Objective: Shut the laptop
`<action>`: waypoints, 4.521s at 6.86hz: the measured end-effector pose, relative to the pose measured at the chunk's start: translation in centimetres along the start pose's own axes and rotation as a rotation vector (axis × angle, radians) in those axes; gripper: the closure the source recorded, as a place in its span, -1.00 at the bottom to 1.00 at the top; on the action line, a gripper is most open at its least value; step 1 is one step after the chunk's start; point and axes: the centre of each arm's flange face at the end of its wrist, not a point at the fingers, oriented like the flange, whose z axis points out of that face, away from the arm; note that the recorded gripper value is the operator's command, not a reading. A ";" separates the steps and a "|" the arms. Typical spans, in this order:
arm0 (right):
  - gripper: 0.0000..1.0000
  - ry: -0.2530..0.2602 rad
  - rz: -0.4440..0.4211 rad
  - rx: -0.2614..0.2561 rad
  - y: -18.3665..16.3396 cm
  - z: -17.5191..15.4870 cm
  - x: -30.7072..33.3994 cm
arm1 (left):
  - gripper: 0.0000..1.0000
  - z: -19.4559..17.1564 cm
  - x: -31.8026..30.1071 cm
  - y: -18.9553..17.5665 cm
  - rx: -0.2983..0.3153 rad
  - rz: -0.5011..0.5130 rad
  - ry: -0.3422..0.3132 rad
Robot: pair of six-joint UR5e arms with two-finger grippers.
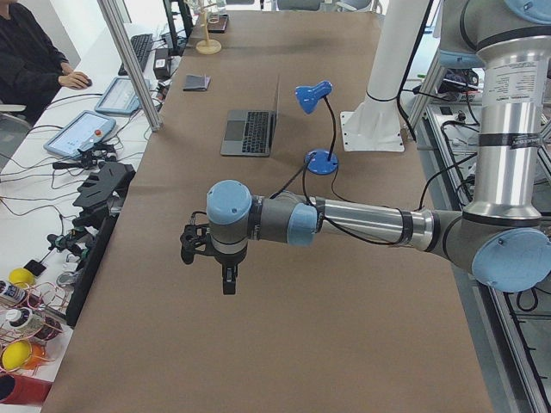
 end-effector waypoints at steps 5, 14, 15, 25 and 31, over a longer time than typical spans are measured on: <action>-1.00 -0.003 -0.005 0.005 -0.3 -0.3 -0.3 | -0.97 -0.1 0.1 0.0 0.002 0.001 0.000; -1.00 -0.034 -0.042 0.031 -2.5 -1.7 -2.6 | -0.97 -1.6 2.0 -1.7 0.033 0.018 0.008; -1.00 -0.037 -0.067 0.040 -4.6 -2.1 -4.0 | -0.97 -3.2 4.5 -3.5 0.069 0.034 0.017; -0.98 -0.379 -0.106 -0.122 2.2 3.7 -45.4 | -0.89 7.4 45.2 2.1 -0.099 -0.074 0.277; 1.00 -0.420 -0.163 -0.190 8.8 8.6 -49.4 | 1.00 13.8 46.8 8.0 -0.167 0.035 0.406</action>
